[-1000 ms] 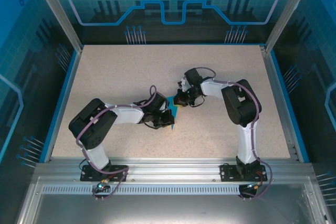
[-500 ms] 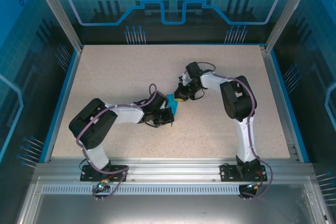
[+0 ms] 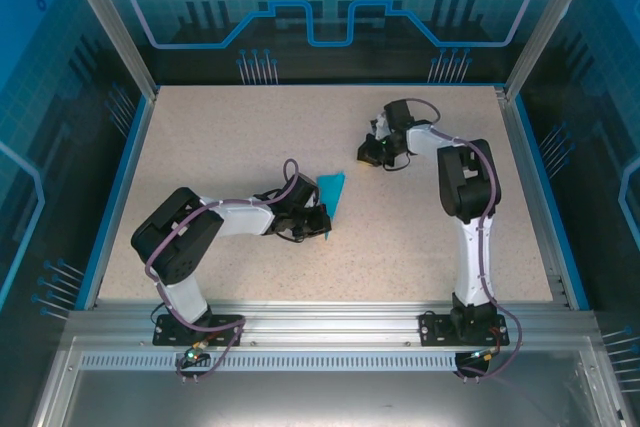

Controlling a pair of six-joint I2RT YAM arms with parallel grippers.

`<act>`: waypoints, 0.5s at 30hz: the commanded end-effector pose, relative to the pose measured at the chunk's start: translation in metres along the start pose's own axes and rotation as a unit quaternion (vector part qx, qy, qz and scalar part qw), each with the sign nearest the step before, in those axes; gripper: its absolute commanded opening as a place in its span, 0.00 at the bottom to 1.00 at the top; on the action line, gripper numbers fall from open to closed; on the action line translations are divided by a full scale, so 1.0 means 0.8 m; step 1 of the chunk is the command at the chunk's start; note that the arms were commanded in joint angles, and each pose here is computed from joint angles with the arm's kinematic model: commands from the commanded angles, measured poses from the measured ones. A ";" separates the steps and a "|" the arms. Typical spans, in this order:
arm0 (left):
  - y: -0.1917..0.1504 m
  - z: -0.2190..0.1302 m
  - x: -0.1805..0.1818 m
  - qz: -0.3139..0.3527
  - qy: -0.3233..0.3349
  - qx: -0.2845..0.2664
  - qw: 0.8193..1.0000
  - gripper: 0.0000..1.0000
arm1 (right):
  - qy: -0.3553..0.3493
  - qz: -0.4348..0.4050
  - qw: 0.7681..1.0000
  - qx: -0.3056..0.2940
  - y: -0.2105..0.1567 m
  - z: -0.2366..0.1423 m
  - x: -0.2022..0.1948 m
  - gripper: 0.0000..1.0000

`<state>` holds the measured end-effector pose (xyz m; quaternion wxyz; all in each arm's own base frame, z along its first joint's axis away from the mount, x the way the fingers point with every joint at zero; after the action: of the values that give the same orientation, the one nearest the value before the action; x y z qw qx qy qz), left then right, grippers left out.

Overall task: Fold a paper plane with a square sheet of paper (fold left side to right side)
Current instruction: Fold the wing for the fifth time at the center of the table.

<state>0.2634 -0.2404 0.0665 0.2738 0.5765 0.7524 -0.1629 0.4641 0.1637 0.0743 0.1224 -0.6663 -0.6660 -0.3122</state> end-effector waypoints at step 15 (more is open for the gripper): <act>-0.049 0.001 0.070 -0.039 0.135 0.086 0.986 0.00 | 0.067 -0.053 0.996 -0.003 -0.076 -0.034 0.085 0.13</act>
<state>0.2604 -0.2391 0.0677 0.2626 0.5775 0.7548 -0.1665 0.3925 0.2087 0.1213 0.1445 -0.6060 -0.6950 -0.3591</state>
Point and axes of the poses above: each hand's point on the last joint's axis, 136 mm out from that joint toward the fingers, its own z axis out along the fingers, its own x axis along the line the jaws close on, y = z × x, the point moved 7 cm from there along -z, back along the fingers, and after that the axes turned 6 degrees about -z, right-handed, at the moved point
